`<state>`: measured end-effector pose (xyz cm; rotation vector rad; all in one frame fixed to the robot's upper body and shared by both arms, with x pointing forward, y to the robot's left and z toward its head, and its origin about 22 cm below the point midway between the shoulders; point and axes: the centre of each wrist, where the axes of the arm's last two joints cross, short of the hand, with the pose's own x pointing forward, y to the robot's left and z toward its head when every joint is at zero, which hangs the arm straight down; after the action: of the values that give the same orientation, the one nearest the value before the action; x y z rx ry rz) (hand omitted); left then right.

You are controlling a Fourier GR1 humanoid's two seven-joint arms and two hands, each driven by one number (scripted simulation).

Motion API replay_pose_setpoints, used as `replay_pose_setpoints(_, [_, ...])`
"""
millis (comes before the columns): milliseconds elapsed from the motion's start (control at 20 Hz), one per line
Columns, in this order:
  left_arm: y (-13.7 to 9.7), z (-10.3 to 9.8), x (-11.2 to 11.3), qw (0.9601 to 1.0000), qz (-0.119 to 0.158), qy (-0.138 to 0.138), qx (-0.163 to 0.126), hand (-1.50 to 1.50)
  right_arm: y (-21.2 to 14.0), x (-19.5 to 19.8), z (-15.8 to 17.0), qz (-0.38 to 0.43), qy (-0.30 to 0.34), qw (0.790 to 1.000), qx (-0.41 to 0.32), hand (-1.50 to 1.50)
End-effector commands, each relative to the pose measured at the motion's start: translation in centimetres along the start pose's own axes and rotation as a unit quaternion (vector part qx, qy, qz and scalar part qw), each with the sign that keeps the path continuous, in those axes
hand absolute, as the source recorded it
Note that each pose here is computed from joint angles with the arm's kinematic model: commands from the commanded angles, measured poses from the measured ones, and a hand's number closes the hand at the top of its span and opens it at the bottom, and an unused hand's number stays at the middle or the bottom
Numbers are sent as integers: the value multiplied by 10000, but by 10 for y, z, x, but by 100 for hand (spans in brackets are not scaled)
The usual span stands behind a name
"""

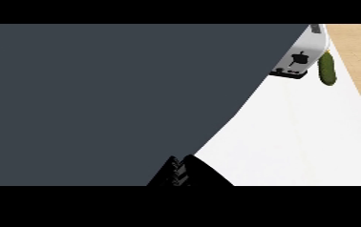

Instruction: Pick up the wine, place it into the cabinet and close the cabinet

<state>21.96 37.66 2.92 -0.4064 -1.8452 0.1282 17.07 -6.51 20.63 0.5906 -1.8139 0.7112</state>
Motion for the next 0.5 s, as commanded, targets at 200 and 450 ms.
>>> replay_pose_setpoints(200, [15, 10, 5, 10000, -8, 86, -10, -150, 3, 26, -92, -128, 35, 9995, -271, 150])
replay_pose_setpoints(450, [8, 2, 2, 9999, -30, -48, 125, -150, -22, -5, -124, -348, 197, 9986, -342, 150])
